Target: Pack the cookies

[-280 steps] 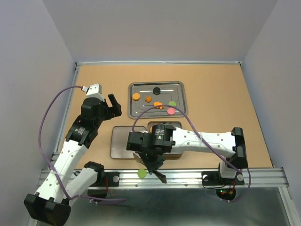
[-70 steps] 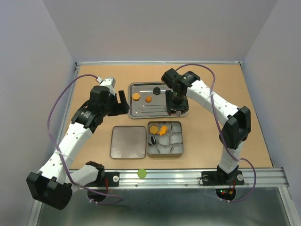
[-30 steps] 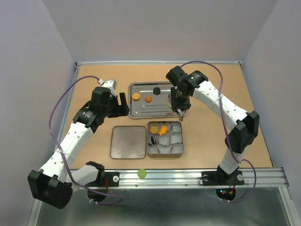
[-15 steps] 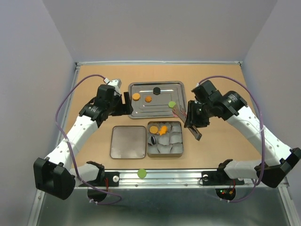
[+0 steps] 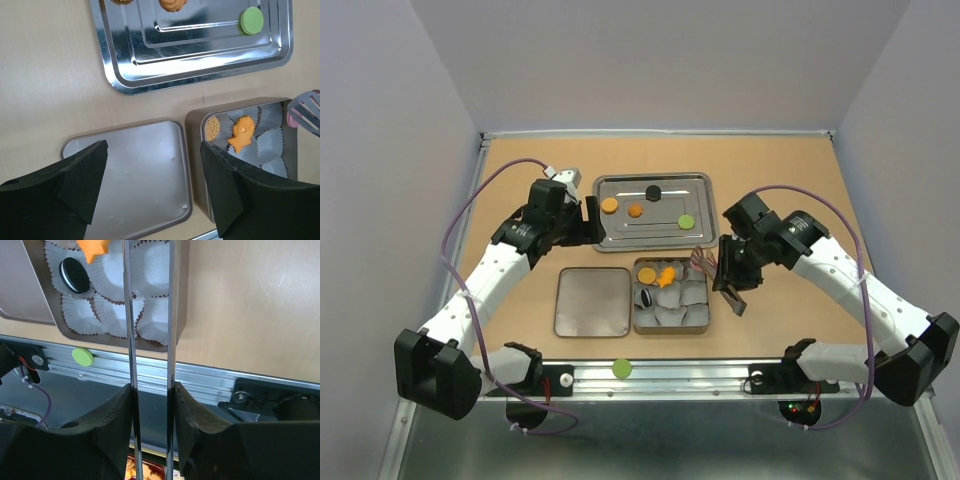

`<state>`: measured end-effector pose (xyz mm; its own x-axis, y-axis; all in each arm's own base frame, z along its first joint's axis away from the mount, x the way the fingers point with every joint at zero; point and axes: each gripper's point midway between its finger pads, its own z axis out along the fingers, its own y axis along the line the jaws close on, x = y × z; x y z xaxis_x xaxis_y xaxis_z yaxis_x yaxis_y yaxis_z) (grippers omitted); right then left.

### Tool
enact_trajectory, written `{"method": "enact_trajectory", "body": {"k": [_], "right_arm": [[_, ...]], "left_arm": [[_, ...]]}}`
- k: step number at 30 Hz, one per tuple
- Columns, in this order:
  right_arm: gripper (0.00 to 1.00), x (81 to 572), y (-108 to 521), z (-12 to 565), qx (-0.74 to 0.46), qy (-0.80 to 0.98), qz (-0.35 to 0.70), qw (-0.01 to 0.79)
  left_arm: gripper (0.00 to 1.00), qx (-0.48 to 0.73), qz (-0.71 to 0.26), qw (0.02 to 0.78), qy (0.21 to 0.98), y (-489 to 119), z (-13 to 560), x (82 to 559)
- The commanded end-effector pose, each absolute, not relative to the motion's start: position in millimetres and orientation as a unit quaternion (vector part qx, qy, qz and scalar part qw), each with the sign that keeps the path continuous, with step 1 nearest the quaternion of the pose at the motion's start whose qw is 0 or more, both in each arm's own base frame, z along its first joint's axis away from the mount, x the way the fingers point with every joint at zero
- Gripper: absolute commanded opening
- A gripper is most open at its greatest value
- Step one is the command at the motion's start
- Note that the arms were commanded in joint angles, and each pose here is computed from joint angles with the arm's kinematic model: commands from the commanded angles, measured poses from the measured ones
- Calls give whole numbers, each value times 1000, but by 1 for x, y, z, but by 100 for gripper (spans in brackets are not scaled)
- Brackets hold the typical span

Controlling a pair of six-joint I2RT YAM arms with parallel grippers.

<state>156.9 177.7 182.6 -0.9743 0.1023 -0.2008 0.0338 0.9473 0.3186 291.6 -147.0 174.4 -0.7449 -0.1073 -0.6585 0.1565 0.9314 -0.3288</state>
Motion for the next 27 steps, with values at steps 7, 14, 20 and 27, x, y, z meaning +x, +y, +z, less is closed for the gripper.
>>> {"method": "enact_trajectory", "body": {"k": [7,14,20,27], "right_arm": [[43,169,193,185,26,973,190,129],[47,171,196,190,20,972,193,131],[50,168,194,189,15,974,188,124],[55,169,192,195,11,974,185,130]], "left_arm": [[86,17,-198,374,906,-148,181,285],[86,15,-198,372,907,-148,176,286],[86,14,-197,371,907,-148,174,286],[86,12,-193,370,909,-147,171,286]]}}
